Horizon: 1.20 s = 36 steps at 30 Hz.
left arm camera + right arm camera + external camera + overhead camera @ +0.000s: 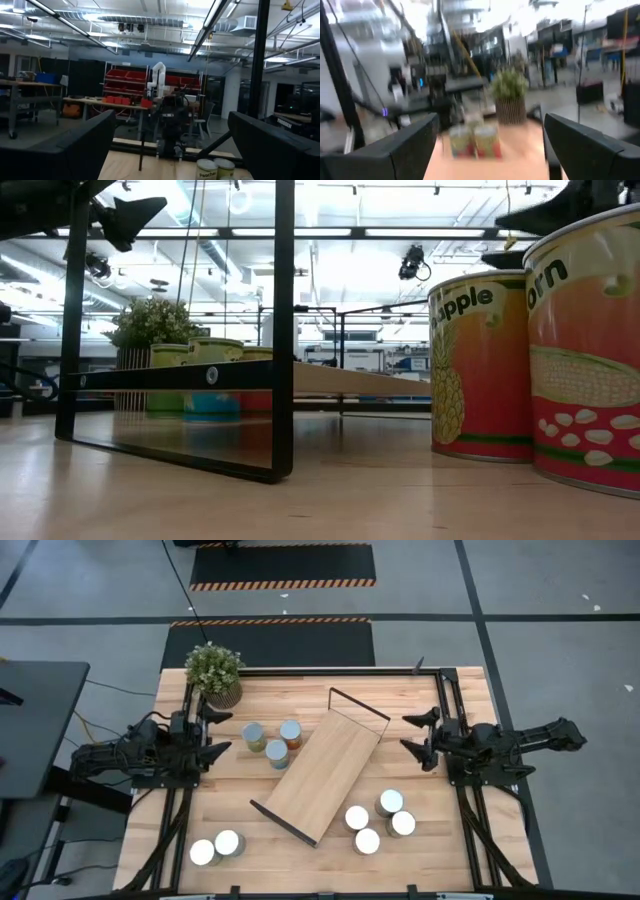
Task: Pick and place cans onto a shelf
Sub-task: Put the canned peas on the shelf
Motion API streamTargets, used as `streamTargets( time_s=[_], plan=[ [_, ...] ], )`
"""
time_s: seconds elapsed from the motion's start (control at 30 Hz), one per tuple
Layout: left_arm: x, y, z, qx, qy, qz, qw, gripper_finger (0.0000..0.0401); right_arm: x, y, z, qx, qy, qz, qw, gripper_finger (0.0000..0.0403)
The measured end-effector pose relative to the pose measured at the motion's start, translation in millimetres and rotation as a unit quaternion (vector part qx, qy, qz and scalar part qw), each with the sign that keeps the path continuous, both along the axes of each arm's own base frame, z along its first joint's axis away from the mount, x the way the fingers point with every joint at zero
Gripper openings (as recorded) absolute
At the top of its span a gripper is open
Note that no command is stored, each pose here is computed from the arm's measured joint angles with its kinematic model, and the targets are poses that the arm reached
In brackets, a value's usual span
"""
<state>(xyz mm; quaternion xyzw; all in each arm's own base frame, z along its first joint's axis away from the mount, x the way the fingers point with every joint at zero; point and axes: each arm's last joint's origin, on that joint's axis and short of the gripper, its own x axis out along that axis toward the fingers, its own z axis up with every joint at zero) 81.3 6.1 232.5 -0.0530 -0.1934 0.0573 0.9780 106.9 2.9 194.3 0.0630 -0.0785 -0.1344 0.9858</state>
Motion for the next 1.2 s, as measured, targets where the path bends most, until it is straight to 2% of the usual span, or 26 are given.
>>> streamTargets(
  time_s=[0.17,0.3,0.53,0.67,1.0,1.1,1.2],
  plan=[
    [0.3,0.1,-0.8,0.024,0.008,0.011,1.0,0.0392,11.3,1.3,2.9,0.011,0.095,-0.004,0.995,0.0373],
    [1.8,0.1,-4.5,0.04,0.03,0.016,0.999,0.0392,23.7,4.1,-1.0,0.012,0.17,0.013,0.985,0.0373],
    [2.2,0.1,-5.9,0.046,0.039,0.018,0.998,0.0392,48.1,11.8,14.0,0.07,0.313,0.05,0.946,0.0373],
    [2.8,0.2,-7.8,0.046,0.049,0.018,0.998,0.0392,64.0,21.9,20.5,0.072,0.384,0.063,0.918,0.0373],
    [3.1,0.2,-8.7,0.037,0.052,0.015,0.998,0.0392,104.6,59.7,39.0,0.064,0.463,0.11,0.877,0.0373],
    [3.2,0.2,-8.9,0.032,0.053,0.013,0.998,0.0392,113.3,70.3,42.3,0.067,0.489,0.11,0.862,0.0373],
    [3.4,0.2,-9.6,0.023,0.055,0.009,0.998,0.0392,121.8,80.7,49.5,0.085,0.498,0.09,0.858,0.0373]
  ],
)
